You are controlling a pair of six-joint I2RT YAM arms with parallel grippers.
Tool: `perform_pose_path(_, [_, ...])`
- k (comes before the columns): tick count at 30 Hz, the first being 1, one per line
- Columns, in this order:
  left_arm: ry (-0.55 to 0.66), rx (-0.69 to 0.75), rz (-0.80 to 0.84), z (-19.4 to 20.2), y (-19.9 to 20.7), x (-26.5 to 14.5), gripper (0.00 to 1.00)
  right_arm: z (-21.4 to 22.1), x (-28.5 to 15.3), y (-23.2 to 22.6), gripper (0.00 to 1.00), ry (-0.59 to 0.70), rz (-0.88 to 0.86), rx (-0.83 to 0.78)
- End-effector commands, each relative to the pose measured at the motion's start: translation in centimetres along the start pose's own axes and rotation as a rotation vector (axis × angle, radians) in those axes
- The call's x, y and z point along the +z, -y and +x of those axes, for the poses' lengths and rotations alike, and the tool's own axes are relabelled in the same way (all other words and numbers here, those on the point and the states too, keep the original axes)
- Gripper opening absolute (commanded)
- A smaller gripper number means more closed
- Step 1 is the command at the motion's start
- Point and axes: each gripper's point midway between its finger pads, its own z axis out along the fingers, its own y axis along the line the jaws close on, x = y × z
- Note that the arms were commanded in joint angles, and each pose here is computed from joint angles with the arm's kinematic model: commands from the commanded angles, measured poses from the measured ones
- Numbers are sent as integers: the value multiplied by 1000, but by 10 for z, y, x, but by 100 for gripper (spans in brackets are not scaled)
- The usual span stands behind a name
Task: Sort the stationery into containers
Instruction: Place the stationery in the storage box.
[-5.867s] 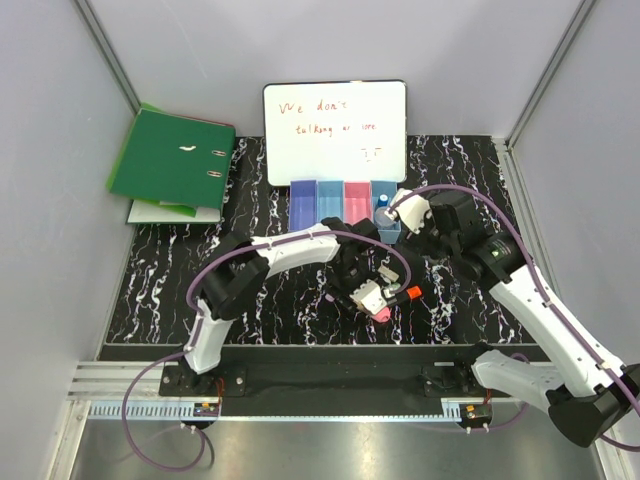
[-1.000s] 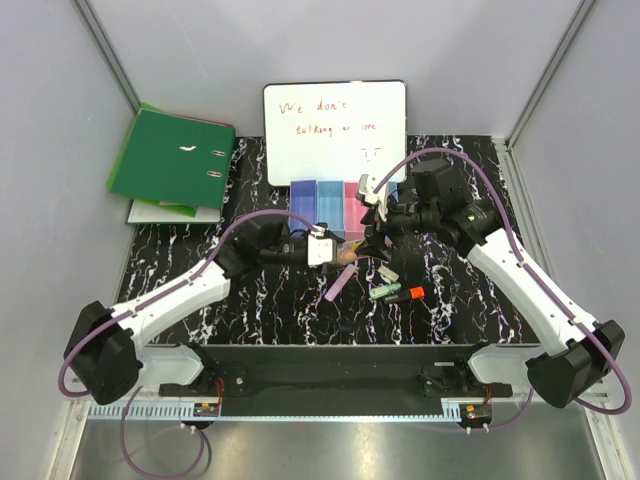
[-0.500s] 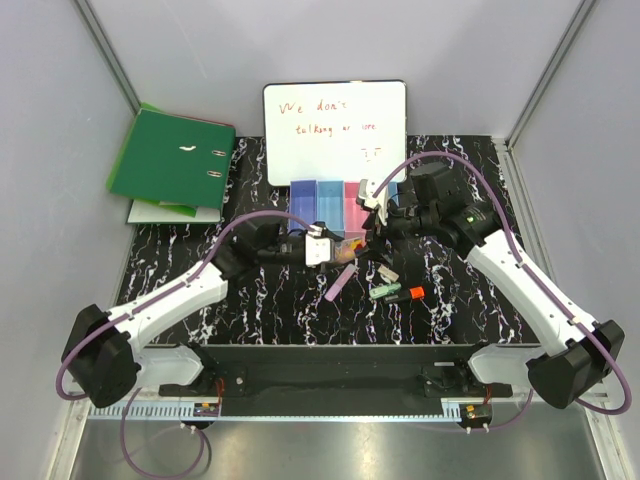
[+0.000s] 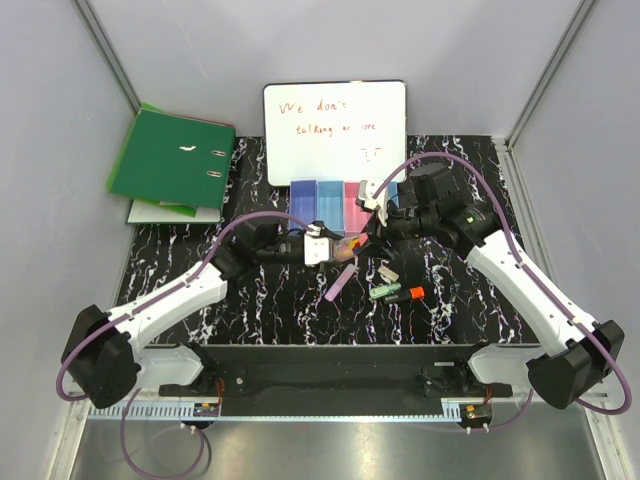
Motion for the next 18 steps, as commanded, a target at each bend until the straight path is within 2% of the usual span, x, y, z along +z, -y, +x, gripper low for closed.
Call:
perform_pose_path(1, [92, 85, -51, -30, -19, -1, 0, -11, -3, 3, 29, 34, 26, -22])
perform_pose_path(4, [84, 84, -38, -27, -19, 2, 0, -13, -3, 4, 10, 38, 29, -18])
perform_pose_path(5, [81, 84, -36, -25, -20, 4, 0, -13, -3, 5, 0, 38, 30, -14])
perform_pose_path(10, [73, 97, -61, -19, -34, 16, 1, -19, -3, 6, 0, 46, 31, -3])
perform_pose_path(14, [44, 128, -95, -10, -51, 27, 14, -18, -2, 5, 0, 38, 28, -3])
perform_pose_path(18, [25, 138, -120, -4, -63, 35, 46, -17, -1, 2, 0, 35, 23, -4])
